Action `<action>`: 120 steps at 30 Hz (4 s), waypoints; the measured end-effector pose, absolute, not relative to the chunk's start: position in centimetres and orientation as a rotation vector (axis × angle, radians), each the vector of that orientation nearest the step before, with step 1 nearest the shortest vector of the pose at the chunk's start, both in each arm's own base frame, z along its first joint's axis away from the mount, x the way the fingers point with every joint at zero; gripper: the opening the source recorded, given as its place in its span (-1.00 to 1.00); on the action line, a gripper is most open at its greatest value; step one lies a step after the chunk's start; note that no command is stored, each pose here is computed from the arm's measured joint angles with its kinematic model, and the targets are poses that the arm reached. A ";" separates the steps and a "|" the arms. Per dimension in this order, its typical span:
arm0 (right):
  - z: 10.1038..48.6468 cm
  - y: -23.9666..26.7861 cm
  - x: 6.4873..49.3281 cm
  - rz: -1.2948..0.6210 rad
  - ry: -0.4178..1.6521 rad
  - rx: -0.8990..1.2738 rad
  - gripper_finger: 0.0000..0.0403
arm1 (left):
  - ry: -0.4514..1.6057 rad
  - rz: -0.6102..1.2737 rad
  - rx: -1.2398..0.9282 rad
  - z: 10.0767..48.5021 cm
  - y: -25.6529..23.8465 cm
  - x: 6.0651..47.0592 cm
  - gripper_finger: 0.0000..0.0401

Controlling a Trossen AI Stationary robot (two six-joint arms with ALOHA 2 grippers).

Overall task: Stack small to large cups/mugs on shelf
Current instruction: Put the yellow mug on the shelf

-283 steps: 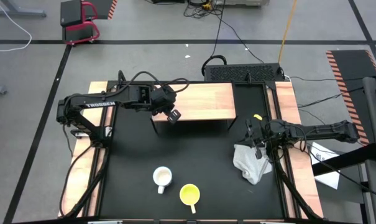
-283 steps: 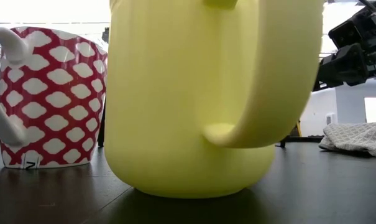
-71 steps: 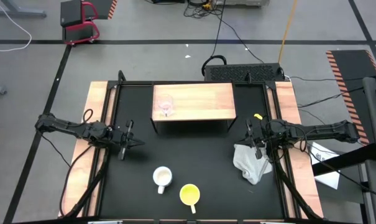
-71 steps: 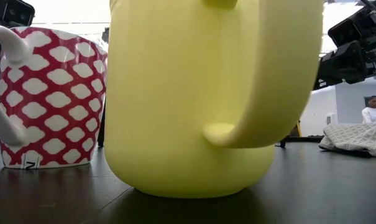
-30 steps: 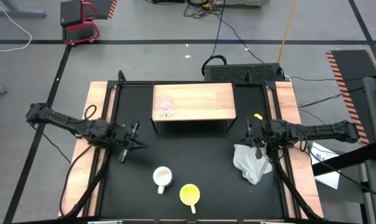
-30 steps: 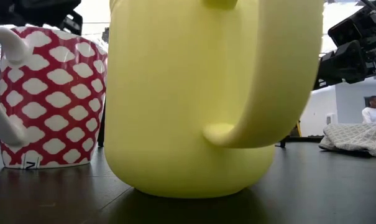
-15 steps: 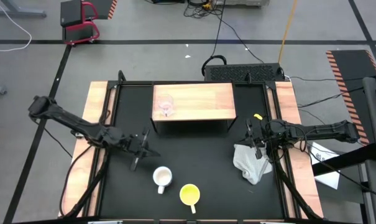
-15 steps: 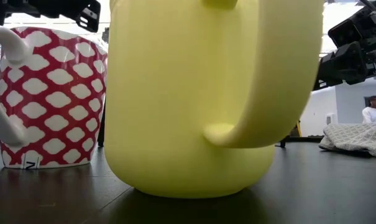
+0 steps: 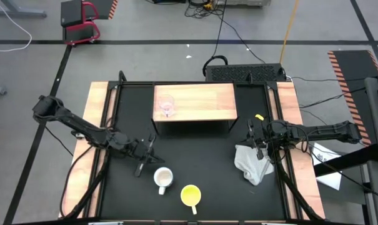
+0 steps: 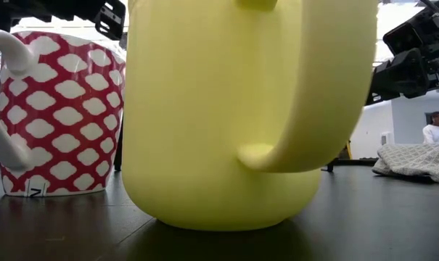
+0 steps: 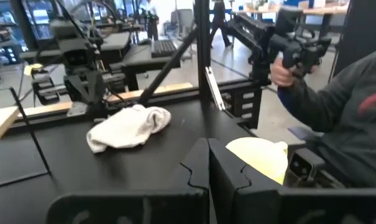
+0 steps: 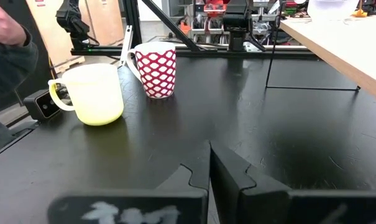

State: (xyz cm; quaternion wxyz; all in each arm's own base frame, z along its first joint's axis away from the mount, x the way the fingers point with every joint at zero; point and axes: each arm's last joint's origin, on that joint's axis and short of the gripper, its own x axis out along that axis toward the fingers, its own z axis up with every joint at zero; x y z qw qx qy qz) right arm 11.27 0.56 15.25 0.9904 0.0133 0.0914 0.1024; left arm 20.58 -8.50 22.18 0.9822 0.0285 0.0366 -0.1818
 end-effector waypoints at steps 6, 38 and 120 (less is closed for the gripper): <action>15.3 0.6 11.3 0.206 0.183 0.023 -1.00 | 0.052 -0.397 0.054 21.6 -9.4 21.1 -1.00; 15.3 0.6 11.3 0.207 0.175 0.007 -1.00 | 0.210 -0.488 0.008 24.4 -13.7 28.9 -1.00; 15.2 0.6 11.3 0.207 0.186 0.009 -1.00 | 0.823 -0.512 0.152 22.9 -17.4 37.0 -1.00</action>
